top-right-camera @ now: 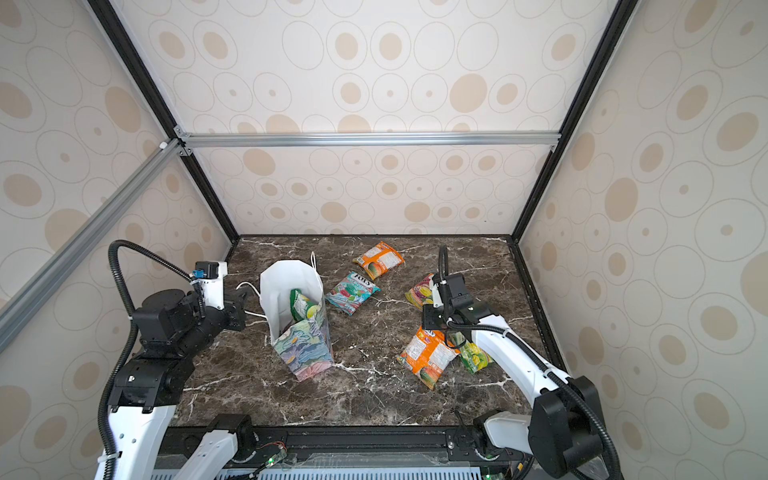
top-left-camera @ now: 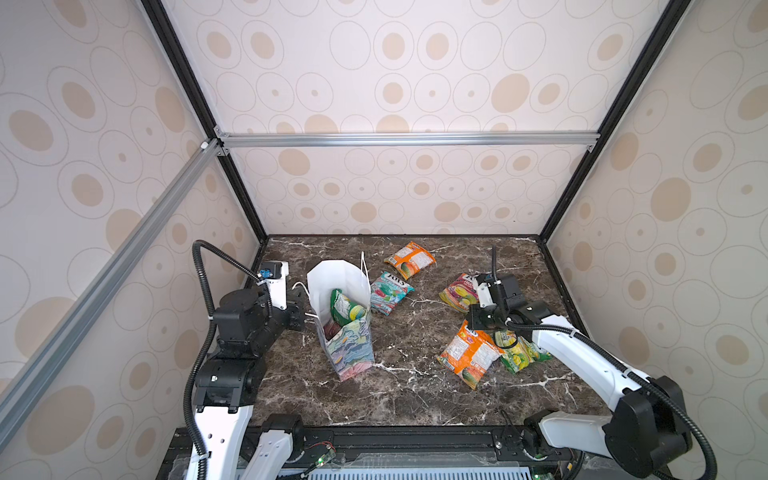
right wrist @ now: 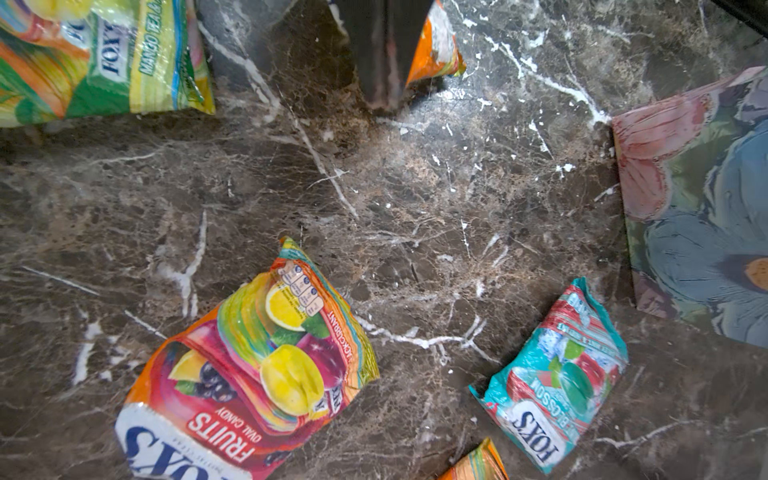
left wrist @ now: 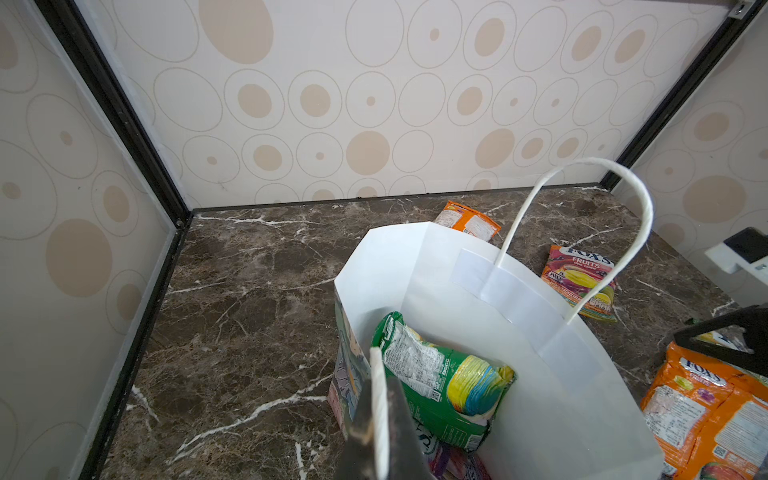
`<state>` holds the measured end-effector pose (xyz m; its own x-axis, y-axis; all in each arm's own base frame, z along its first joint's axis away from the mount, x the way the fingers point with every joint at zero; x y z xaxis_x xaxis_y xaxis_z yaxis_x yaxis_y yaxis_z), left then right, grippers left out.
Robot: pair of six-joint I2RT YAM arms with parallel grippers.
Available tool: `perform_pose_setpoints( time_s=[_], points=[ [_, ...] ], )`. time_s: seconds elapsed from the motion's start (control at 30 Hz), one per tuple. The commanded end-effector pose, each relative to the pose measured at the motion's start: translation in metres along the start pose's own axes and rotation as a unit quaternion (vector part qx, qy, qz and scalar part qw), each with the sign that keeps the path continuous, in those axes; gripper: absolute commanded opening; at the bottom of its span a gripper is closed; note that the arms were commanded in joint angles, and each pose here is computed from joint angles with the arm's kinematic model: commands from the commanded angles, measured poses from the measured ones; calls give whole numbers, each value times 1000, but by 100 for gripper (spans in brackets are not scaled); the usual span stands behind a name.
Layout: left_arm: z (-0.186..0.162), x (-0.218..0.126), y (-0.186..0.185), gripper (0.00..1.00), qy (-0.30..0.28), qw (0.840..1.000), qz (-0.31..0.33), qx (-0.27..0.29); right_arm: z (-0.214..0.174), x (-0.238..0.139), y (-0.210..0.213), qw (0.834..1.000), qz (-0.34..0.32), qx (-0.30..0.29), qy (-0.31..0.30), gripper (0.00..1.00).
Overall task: Place the snacks into the paper bag
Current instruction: 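Close the right gripper on the orange packet and lift it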
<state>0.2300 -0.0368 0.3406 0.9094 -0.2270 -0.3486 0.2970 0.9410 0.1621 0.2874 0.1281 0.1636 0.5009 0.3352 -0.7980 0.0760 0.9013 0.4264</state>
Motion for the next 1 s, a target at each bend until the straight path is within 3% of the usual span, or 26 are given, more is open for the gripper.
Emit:
perform_pose_setpoints(
  time_s=[0.0, 0.97],
  points=[
    [9, -6, 0, 2, -12, 1000, -1, 11, 11, -20, 17, 999, 38, 2, -22, 0],
    [11, -7, -1, 2, -15, 1000, -1, 12, 26, -102, 87, 984, 133, -73, -88, 0]
  ],
)
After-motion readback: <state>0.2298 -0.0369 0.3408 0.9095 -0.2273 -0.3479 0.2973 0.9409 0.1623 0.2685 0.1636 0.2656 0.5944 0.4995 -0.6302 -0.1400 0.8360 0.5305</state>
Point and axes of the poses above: each gripper's point midway between its finger pads, its own x axis out along the fingers, its own y axis along the line the jaws close on, z = x × y, the point moved 3 cm from there along -x, back along the fingers, and after that the axes turned 15 degrees about x, right-handed, at the moved point
